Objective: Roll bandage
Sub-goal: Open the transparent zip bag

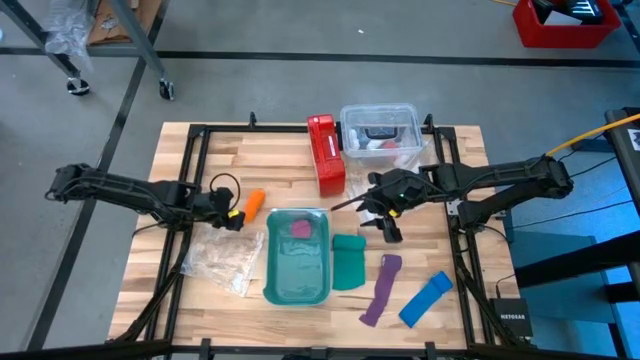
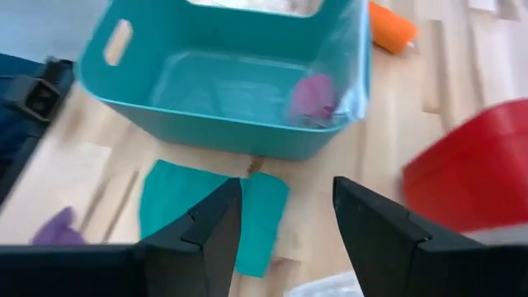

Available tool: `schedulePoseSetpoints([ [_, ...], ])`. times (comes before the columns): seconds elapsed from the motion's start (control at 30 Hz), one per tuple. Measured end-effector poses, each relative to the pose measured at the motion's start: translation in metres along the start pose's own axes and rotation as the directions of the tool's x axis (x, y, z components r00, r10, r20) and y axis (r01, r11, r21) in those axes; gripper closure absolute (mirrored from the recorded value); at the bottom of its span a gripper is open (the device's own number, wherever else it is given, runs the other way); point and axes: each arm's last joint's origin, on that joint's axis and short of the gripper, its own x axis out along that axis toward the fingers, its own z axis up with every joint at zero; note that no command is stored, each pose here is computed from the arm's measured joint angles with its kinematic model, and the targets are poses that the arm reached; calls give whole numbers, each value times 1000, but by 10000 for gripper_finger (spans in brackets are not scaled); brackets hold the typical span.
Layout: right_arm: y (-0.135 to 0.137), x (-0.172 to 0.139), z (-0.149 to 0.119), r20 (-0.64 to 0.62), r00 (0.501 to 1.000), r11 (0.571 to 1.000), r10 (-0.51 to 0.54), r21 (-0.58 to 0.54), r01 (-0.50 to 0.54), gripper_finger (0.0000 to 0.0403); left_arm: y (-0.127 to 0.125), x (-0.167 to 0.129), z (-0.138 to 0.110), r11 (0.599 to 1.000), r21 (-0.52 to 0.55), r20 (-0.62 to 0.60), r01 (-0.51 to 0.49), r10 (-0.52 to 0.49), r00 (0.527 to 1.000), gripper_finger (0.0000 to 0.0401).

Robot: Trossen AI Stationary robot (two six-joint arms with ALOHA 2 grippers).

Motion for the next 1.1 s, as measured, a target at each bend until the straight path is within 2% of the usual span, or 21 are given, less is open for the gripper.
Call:
schedulePoseSetpoints([
  [0.17,-2,-9,-2,-104,990,996,-92,6,93,210,-5,-5,2,997,0,22,81,-81,997,288],
  [0.33,-4,-29,0,-225,951,973,-212,43,227,210,-13,-12,4,980,29,68,199,-201,977,288],
  [0.57,-6,-40,-11,-372,858,916,-354,48,399,210,-33,-21,11,911,186,176,369,-400,899,288],
  [0.73,-11,-46,-19,-437,732,816,-522,-8,578,210,-45,-28,15,841,303,230,447,-520,823,288],
  [0.87,-14,-50,-21,-440,639,725,-631,-40,688,210,-49,-32,17,812,349,254,467,-562,787,288],
  [1.0,-14,-50,-21,-430,619,666,-657,53,744,210,-49,-32,18,818,349,278,457,-556,783,288],
  [1.1,-14,-50,-21,-431,619,605,-656,189,773,210,-49,-32,19,826,348,302,444,-547,781,288],
])
